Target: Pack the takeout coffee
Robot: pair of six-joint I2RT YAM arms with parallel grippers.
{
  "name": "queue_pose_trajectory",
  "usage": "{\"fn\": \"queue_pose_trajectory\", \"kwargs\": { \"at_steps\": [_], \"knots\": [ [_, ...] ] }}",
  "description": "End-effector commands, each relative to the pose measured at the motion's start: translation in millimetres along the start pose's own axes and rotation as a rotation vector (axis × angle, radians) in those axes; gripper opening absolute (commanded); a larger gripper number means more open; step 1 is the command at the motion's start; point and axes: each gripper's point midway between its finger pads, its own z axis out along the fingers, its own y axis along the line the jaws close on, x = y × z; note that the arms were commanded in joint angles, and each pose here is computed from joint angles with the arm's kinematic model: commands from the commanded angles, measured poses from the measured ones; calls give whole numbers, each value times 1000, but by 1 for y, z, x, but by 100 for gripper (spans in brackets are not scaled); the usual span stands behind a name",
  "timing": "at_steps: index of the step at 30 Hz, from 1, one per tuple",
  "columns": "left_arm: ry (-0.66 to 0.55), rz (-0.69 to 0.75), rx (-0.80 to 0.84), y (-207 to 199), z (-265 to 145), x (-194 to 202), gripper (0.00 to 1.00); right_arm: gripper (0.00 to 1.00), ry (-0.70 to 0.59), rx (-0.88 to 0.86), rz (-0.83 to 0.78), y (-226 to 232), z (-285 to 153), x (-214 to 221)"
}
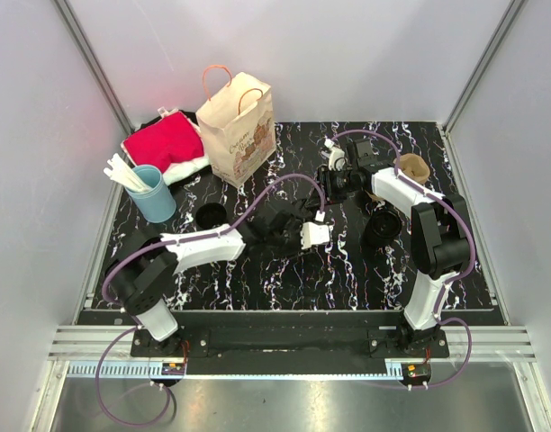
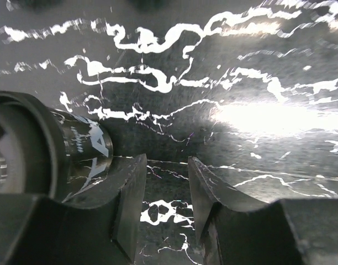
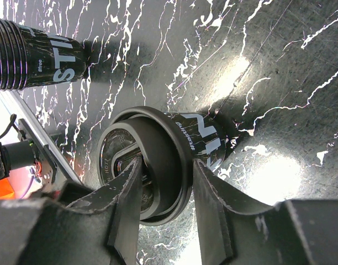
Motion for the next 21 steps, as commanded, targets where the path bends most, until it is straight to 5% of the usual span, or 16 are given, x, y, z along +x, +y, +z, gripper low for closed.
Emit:
{"fn": "queue_pose_trajectory", "kwargs": {
  "at_steps": [1,12,21],
  "knots": [
    [-163,34,-1,5,-29,-53,42,44,102,126,16,-30,10,37],
    [-143,54,-20,17,-40,-65,55,44,99,121,11,-28,9,36],
    [-77,85,-207,59,-28,-60,55,44,95,117,10,-27,8,35]
  ]
}}
